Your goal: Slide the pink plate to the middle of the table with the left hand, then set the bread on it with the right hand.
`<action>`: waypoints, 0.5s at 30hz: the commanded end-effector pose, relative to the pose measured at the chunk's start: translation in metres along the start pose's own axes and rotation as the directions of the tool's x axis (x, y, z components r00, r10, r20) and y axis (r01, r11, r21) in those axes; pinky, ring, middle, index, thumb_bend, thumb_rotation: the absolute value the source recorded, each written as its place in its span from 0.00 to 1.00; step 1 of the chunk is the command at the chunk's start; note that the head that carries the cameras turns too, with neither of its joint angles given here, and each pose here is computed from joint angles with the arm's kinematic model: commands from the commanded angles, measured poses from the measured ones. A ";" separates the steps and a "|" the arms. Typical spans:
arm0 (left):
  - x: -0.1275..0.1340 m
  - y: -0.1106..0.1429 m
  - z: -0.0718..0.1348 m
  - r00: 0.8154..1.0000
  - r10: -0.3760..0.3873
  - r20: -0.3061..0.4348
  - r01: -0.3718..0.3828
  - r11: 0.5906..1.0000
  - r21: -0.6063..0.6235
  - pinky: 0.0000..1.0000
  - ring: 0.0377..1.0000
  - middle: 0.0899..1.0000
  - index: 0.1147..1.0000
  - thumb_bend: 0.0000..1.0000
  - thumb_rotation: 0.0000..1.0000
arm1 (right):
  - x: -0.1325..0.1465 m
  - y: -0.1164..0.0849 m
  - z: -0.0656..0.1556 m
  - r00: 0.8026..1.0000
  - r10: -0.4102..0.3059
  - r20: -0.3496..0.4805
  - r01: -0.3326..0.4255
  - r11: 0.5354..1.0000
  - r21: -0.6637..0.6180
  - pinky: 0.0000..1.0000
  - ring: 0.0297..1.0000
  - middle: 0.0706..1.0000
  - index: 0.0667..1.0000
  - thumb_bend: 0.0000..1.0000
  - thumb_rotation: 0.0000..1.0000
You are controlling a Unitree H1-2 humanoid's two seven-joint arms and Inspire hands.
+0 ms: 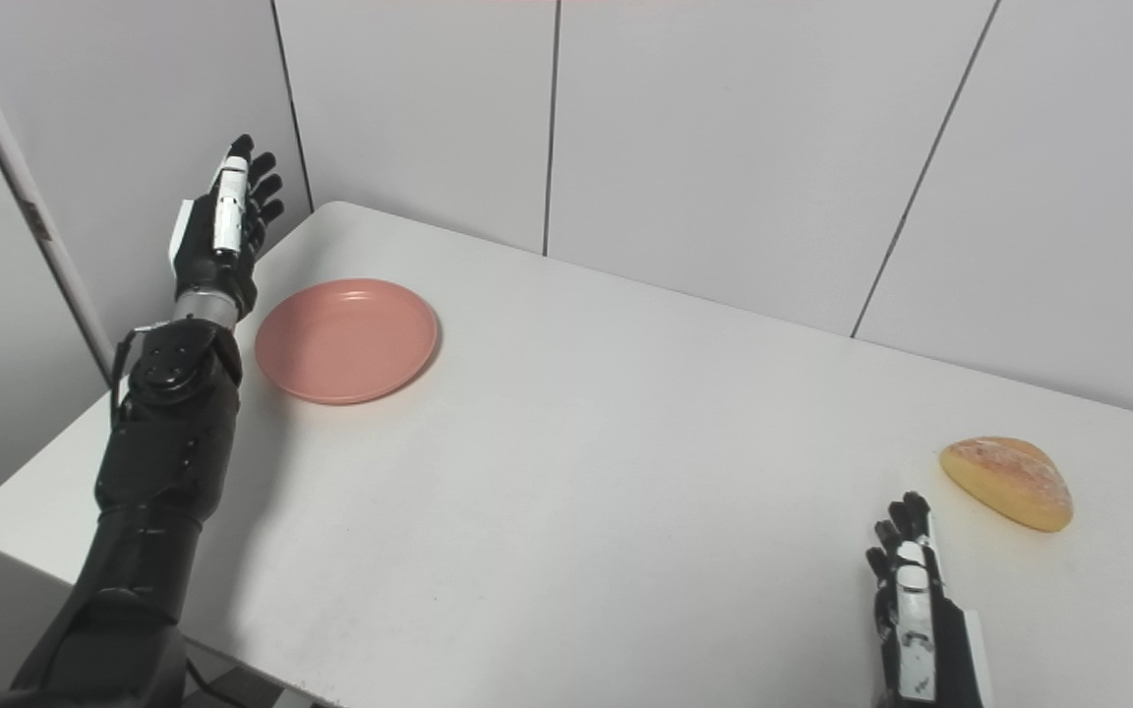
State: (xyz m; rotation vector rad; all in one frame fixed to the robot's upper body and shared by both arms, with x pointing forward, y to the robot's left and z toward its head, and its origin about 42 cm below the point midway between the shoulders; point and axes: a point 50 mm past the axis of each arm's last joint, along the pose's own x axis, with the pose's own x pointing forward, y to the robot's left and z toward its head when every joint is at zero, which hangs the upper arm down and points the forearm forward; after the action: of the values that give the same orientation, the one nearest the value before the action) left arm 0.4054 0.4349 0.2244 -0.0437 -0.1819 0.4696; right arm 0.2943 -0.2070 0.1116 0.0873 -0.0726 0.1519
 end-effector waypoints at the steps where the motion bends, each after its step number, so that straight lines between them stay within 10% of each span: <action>1: 0.011 0.006 0.027 0.995 0.002 0.097 0.000 1.000 -0.030 0.95 0.94 0.93 0.93 0.40 1.00 | -0.008 -0.010 -0.010 1.000 -0.014 -0.015 0.014 1.000 -0.008 1.00 1.00 1.00 1.00 0.17 1.00; 15: 0.004 0.040 0.026 0.996 0.034 0.087 -0.031 0.999 -0.037 0.92 0.92 0.91 0.90 0.40 1.00 | -0.009 -0.009 -0.006 1.000 -0.021 -0.018 0.021 1.000 -0.021 1.00 1.00 1.00 1.00 0.15 1.00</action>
State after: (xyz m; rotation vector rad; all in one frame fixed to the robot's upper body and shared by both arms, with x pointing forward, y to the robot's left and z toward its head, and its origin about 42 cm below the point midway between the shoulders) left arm 0.3833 0.4636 0.2157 -0.0911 -0.1720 0.5112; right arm 0.2943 -0.2088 0.1135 0.0687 -0.0784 0.1437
